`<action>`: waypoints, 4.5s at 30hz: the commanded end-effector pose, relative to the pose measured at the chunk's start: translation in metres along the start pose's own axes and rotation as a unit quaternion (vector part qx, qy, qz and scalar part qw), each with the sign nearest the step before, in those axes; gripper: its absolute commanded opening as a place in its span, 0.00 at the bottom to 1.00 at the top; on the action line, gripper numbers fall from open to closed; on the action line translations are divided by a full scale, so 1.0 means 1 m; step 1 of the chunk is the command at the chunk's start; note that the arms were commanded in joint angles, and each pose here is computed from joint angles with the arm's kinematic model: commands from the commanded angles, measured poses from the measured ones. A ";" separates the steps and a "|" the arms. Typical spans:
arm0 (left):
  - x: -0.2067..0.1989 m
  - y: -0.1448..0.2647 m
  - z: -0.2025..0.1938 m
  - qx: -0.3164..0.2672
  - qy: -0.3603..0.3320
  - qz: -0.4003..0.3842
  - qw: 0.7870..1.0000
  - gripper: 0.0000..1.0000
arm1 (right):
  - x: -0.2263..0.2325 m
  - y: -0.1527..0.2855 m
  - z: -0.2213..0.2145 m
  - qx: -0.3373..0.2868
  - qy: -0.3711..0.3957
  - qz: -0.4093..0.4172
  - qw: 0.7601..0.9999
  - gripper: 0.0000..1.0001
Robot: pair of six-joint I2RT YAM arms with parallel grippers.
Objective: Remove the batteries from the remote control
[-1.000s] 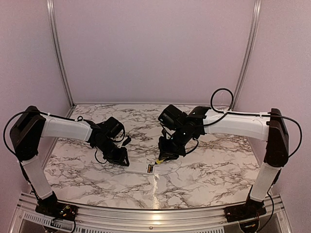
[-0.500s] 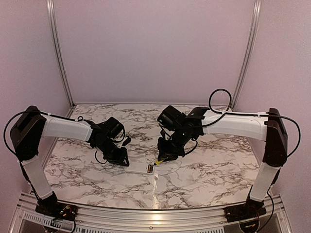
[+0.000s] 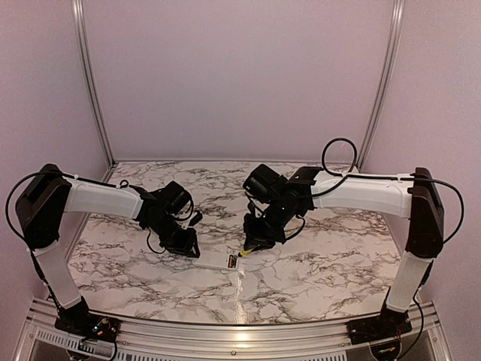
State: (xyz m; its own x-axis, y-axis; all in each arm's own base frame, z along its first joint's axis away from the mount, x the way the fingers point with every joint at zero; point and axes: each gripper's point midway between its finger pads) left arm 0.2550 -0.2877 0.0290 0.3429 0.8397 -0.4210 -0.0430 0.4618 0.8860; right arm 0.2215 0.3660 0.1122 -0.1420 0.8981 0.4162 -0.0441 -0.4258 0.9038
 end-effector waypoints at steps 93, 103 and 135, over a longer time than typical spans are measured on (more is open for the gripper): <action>0.002 0.000 -0.006 0.000 0.009 0.002 1.000 0.22 | -0.009 -0.027 -0.018 0.026 0.097 0.005 0.995 0.00; 0.002 -0.002 -0.007 0.003 0.006 0.002 1.000 0.22 | 0.007 -0.020 -0.016 0.028 0.112 0.033 0.993 0.00; 0.002 0.000 -0.013 -0.002 0.002 -0.006 1.000 0.22 | 0.028 -0.014 -0.030 0.048 0.127 0.047 0.990 0.00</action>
State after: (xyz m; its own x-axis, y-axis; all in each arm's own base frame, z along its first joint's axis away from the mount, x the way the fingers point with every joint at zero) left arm 0.2518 -0.2849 0.0268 0.3188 0.8434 -0.4325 -0.0534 0.4716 0.8802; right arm 0.1849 0.3713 0.0893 -0.3512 0.8325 0.4285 0.0929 -0.4244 0.9007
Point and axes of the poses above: each gripper's point midway between its finger pads, its own y axis back along the fingers, its own x axis along the line the jaws close on, z = x × y, and after that the axes turned 2 degrees about y, right-handed
